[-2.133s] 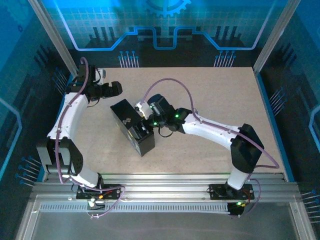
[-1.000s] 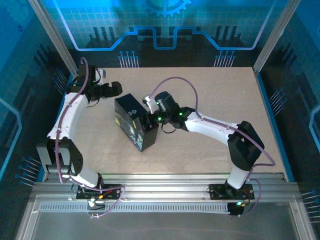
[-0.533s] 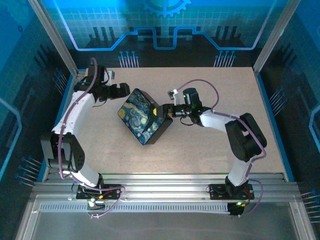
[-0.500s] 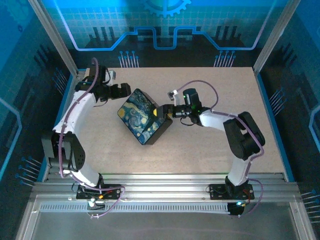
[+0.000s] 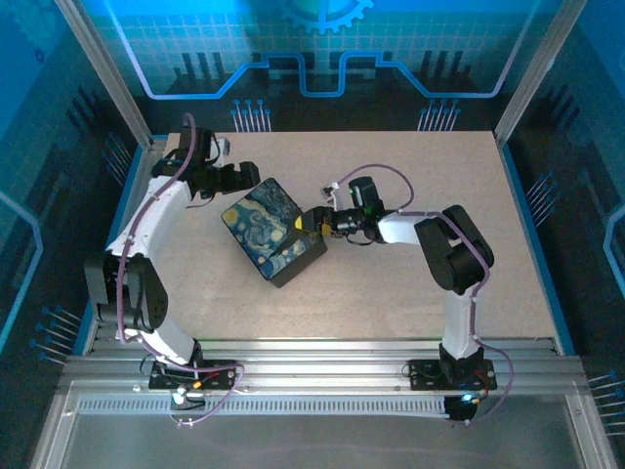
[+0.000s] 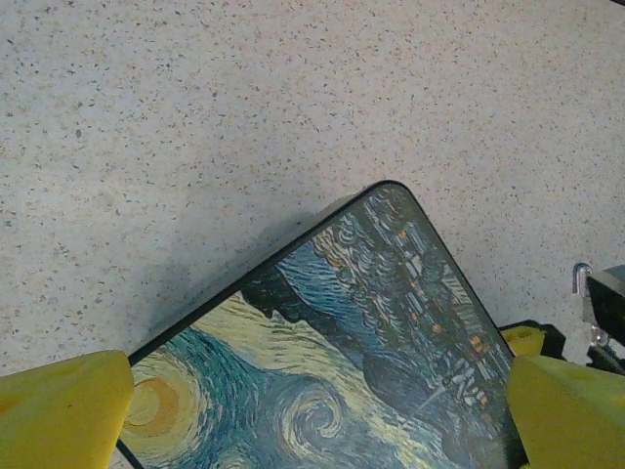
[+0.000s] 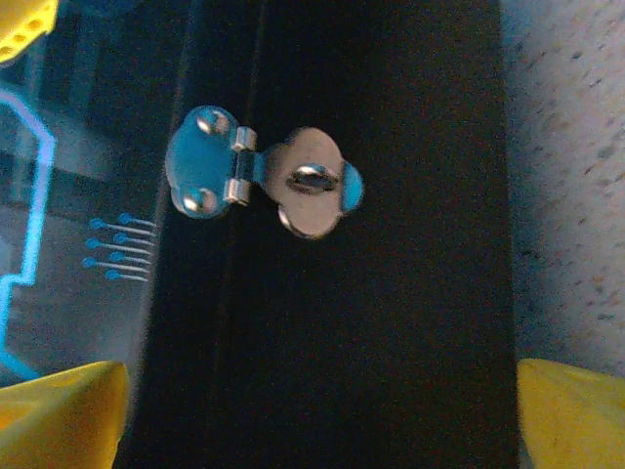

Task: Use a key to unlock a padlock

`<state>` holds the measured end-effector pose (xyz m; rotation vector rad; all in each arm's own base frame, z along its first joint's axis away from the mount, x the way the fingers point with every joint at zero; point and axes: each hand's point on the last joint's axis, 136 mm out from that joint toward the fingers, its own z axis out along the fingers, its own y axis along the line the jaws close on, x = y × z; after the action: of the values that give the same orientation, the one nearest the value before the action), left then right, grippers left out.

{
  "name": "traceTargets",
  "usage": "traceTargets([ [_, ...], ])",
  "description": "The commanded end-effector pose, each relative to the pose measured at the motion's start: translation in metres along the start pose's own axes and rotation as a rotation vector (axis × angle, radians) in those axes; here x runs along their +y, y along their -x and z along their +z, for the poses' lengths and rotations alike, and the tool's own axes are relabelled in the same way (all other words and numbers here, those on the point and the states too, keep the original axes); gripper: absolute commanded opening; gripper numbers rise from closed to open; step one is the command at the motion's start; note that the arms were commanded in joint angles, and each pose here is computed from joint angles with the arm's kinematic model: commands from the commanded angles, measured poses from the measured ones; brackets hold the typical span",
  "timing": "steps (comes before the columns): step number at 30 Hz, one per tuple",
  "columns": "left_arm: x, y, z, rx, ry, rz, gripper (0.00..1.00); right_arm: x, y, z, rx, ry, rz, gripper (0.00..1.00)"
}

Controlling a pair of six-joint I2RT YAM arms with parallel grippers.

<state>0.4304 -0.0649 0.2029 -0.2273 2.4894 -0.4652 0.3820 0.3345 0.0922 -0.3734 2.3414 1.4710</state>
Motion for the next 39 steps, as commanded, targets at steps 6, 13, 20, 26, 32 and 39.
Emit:
traceTargets([
  [6,-0.005,0.01,-0.012,-0.036,0.004,0.017,0.99,-0.015,0.019,-0.036,0.059,-0.348,-0.234,1.0],
  [13,0.01,0.013,-0.015,-0.098,0.076,0.07,0.99,-0.009,0.035,-0.073,-0.026,-0.482,-0.384,1.0],
  [20,0.038,0.022,-0.014,-0.424,0.092,0.195,0.99,-0.026,0.053,-0.168,-0.262,-0.765,-0.555,1.0],
  [26,0.073,-0.014,0.0,-0.49,0.17,0.186,0.99,-0.068,0.034,-0.239,-0.376,-0.895,-0.429,1.0],
  [32,0.097,-0.047,0.008,-0.579,0.219,0.191,0.99,-0.103,0.016,-0.279,-0.479,-0.955,-0.342,1.0],
  [39,0.093,-0.065,0.008,-0.704,0.195,0.263,0.99,-0.12,0.004,-0.282,-0.53,-1.001,-0.413,1.0],
])
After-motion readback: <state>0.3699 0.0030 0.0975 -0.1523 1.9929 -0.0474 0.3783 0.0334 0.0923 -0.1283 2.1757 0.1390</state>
